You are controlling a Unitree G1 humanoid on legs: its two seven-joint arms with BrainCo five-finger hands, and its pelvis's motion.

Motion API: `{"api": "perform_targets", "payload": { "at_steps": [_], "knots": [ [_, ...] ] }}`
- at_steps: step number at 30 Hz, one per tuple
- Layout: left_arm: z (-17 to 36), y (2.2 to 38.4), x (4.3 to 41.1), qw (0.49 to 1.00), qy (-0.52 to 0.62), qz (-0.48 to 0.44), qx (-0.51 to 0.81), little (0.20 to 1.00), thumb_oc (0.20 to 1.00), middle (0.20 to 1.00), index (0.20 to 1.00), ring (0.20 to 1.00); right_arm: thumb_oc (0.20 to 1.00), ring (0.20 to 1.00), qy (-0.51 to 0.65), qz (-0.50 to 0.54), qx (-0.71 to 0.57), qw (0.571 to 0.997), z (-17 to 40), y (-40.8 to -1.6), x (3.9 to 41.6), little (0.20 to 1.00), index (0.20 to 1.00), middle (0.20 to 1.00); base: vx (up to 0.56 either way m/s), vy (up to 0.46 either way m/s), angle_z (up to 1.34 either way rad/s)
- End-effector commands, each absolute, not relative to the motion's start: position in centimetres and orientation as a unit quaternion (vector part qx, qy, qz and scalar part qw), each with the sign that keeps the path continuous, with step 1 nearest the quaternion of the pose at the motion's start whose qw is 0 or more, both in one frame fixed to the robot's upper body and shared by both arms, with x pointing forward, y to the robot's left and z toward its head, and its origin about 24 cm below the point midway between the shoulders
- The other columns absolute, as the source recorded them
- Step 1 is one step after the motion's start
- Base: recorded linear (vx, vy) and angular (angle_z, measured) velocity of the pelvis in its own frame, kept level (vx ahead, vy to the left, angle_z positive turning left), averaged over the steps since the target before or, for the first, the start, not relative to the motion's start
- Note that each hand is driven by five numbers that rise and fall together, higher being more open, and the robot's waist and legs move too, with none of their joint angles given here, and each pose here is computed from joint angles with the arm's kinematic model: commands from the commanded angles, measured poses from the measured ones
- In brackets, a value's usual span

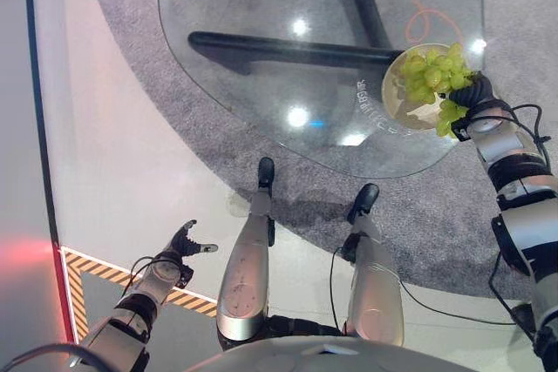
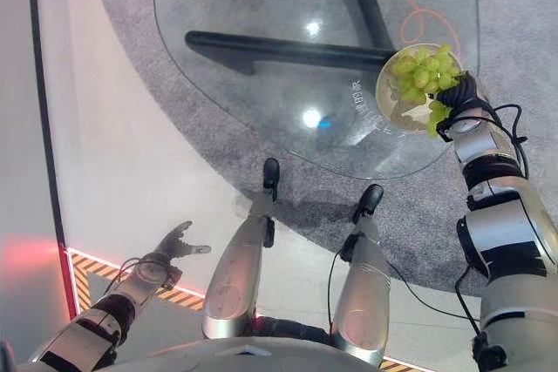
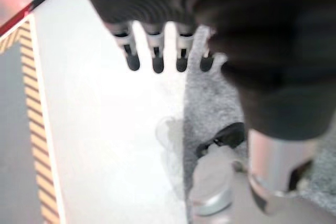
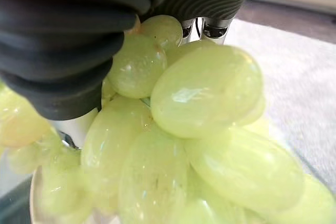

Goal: Pick up fruits into the plate

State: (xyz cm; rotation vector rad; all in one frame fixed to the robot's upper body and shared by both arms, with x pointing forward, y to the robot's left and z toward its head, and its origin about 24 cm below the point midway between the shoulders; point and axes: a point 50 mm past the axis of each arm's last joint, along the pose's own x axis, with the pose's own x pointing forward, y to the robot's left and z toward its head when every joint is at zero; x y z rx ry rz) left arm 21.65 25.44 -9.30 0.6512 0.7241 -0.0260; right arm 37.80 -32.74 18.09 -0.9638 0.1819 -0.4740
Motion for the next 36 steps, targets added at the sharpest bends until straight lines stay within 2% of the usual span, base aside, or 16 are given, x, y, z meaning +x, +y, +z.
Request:
{"api": "perform_targets", "payload": {
  "at_steps": [1, 2, 4, 10, 12, 13, 14, 15, 19, 23, 27, 30, 36],
  "knots": [
    [-10.9, 25.4, 18.8, 0.871, 0.388, -0.021, 0.302, 1.000, 1.000, 1.000, 1.000, 1.000, 0.200, 0.200, 0.059, -0.302, -0.541, 0.783, 22.7, -35.9, 36.4, 0.200, 0.200, 0.200, 0.01, 0.006, 0.10],
    [-10.9, 25.3, 18.8, 0.872, 0.386, -0.022, 0.300, 1.000, 1.000, 1.000, 1.000, 1.000, 0.200, 0.200, 0.043, -0.319, -0.576, 0.752, 23.7, -35.7, 36.5, 0.200, 0.200, 0.200, 0.02, 0.004, 0.10],
    [-10.8, 25.2, 18.9, 0.875, 0.384, -0.024, 0.295, 1.000, 1.000, 1.000, 1.000, 1.000, 0.200, 0.200, 0.038, -0.334, -0.604, 0.722, 24.9, -35.6, 36.5, 0.200, 0.200, 0.200, 0.06, -0.008, 0.05],
    [-11.0, 25.0, 18.1, 0.878, 0.390, -0.029, 0.277, 1.000, 1.000, 1.000, 1.000, 1.000, 0.200, 0.200, 0.118, -0.386, -0.625, 0.668, 25.6, -37.6, 35.3, 0.200, 0.200, 0.200, 0.04, 0.003, 0.04],
    [-11.1, 25.0, 18.0, 0.877, 0.391, -0.030, 0.277, 1.000, 1.000, 1.000, 1.000, 1.000, 0.200, 0.200, 0.135, -0.391, -0.622, 0.665, 25.5, -38.1, 35.0, 0.200, 0.200, 0.200, 0.01, 0.005, -0.02],
    [-11.0, 24.9, 17.9, 0.879, 0.390, -0.031, 0.271, 1.000, 1.000, 1.000, 1.000, 1.000, 0.398, 0.398, 0.174, -0.402, -0.617, 0.653, 25.1, -39.2, 34.2, 0.398, 0.398, 0.398, 0.00, 0.000, 0.00],
    [-11.0, 24.9, 17.9, 0.879, 0.390, -0.031, 0.271, 1.000, 1.000, 1.000, 1.000, 1.000, 0.398, 0.398, 0.174, -0.402, -0.617, 0.653, 25.2, -39.2, 34.2, 0.398, 0.398, 0.398, 0.04, 0.006, -0.01],
    [-11.0, 24.8, 17.8, 0.880, 0.392, -0.031, 0.267, 1.000, 1.000, 1.000, 1.000, 1.000, 1.000, 1.000, 0.203, -0.401, -0.623, 0.640, 24.8, -39.8, 33.8, 1.000, 1.000, 1.000, 0.03, -0.006, 0.00],
    [-10.9, 25.3, 17.6, 0.876, 0.401, -0.035, 0.264, 1.000, 1.000, 1.000, 1.000, 1.000, 1.000, 1.000, 0.278, -0.363, -0.618, 0.639, 23.0, -40.8, 33.0, 1.000, 1.000, 1.000, 0.02, -0.028, 0.01],
    [-10.4, 25.9, 18.1, 0.877, 0.401, -0.024, 0.264, 1.000, 1.000, 1.000, 1.000, 1.000, 1.000, 1.000, 0.231, -0.359, -0.615, 0.663, 22.3, -40.1, 33.7, 1.000, 1.000, 1.000, 0.02, -0.035, 0.03],
    [-10.3, 26.0, 18.4, 0.875, 0.400, -0.016, 0.272, 1.000, 1.000, 1.000, 1.000, 1.000, 1.000, 1.000, 0.145, -0.363, -0.606, 0.692, 22.3, -38.7, 34.7, 1.000, 1.000, 1.000, -0.02, -0.007, 0.00],
    [-10.2, 26.2, 18.8, 0.874, 0.401, -0.001, 0.276, 1.000, 1.000, 1.000, 1.000, 1.000, 1.000, 1.000, -0.004, -0.380, -0.582, 0.719, 23.3, -36.3, 35.8, 1.000, 1.000, 1.000, -0.07, 0.020, 0.02],
    [-11.1, 26.5, 17.8, 0.866, 0.417, 0.020, 0.275, 1.000, 1.000, 1.000, 1.000, 1.000, 1.000, 1.000, -0.169, -0.320, -0.530, 0.767, 22.5, -31.4, 36.6, 1.000, 1.000, 1.000, -0.04, 0.058, 0.01]
  ]
}}
